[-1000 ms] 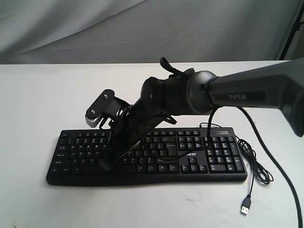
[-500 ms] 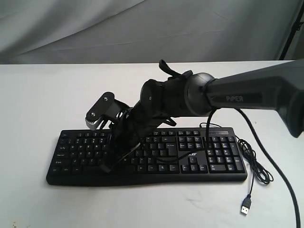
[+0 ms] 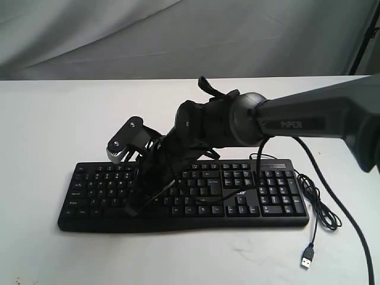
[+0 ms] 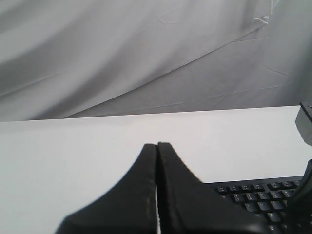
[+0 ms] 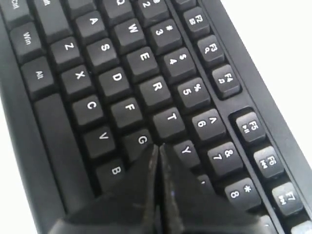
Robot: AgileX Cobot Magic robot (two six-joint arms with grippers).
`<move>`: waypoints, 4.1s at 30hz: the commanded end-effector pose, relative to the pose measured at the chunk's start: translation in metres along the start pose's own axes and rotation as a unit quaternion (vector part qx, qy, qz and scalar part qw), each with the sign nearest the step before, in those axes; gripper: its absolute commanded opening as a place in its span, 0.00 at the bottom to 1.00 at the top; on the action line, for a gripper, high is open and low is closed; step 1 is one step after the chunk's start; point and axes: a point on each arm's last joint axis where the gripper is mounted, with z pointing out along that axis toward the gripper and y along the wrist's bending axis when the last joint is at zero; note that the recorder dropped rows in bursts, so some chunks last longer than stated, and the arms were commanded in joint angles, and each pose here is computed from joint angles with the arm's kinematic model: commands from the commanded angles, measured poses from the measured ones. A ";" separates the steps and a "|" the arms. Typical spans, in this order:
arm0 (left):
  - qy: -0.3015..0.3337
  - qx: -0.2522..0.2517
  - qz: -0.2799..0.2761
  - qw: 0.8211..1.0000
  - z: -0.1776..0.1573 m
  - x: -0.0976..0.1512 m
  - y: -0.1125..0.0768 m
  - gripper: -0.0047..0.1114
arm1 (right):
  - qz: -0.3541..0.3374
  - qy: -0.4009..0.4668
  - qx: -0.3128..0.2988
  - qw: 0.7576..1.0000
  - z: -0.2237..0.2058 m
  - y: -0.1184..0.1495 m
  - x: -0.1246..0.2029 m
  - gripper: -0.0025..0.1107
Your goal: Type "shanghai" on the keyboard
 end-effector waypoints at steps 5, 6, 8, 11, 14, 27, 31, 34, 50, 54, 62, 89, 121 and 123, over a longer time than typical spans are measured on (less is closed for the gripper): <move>-0.003 0.003 -0.001 1.000 0.000 0.000 0.000 0.04 | -0.035 -0.038 0.003 0.999 -0.016 0.007 -0.034 0.02; -0.003 0.003 -0.001 1.000 0.000 0.000 0.000 0.04 | -0.040 -0.042 0.002 0.998 -0.015 0.009 -0.039 0.02; -0.003 0.003 -0.001 1.000 0.000 0.000 0.000 0.04 | -0.052 -0.047 -0.005 0.998 -0.008 0.015 -0.050 0.02; -0.003 0.003 -0.001 1.000 0.000 0.000 0.000 0.04 | -0.067 -0.046 -0.023 0.996 0.006 0.022 -0.063 0.02; -0.003 0.003 -0.001 1.000 0.000 0.000 0.000 0.04 | -0.079 -0.038 -0.043 0.995 0.021 0.029 -0.072 0.02; -0.003 0.003 -0.001 1.000 0.000 0.000 0.000 0.04 | -0.087 -0.025 -0.044 0.995 0.032 0.030 -0.080 0.02; -0.003 0.003 -0.001 1.000 0.000 0.000 0.000 0.04 | -0.088 -0.018 -0.047 0.995 0.033 0.030 -0.078 0.02; -0.003 0.003 -0.001 1.000 0.000 0.000 0.000 0.04 | -0.088 -0.018 -0.047 0.995 0.033 0.030 -0.078 0.02; -0.003 0.003 -0.001 1.000 0.000 0.000 0.000 0.04 | -0.086 -0.011 -0.048 0.995 0.042 0.029 -0.073 0.02; -0.003 0.003 -0.001 1.000 0.000 0.000 0.000 0.04 | -0.086 -0.010 -0.048 0.995 0.043 0.029 -0.072 0.02; -0.003 0.003 -0.001 1.000 0.000 0.000 0.000 0.04 | -0.098 -0.013 -0.027 0.995 0.025 0.027 -0.081 0.02; -0.003 0.003 -0.001 1.000 0.000 0.000 0.000 0.04 | 0.028 0.004 0.031 0.999 -0.024 -0.024 0.010 0.02; -0.003 0.003 -0.001 1.000 0.000 0.000 0.000 0.04 | 0.016 -0.003 0.033 0.999 -0.039 -0.021 0.003 0.02; -0.003 0.003 -0.001 1.000 0.000 0.000 0.000 0.04 | 0.007 -0.013 0.045 0.999 -0.054 -0.021 -0.003 0.02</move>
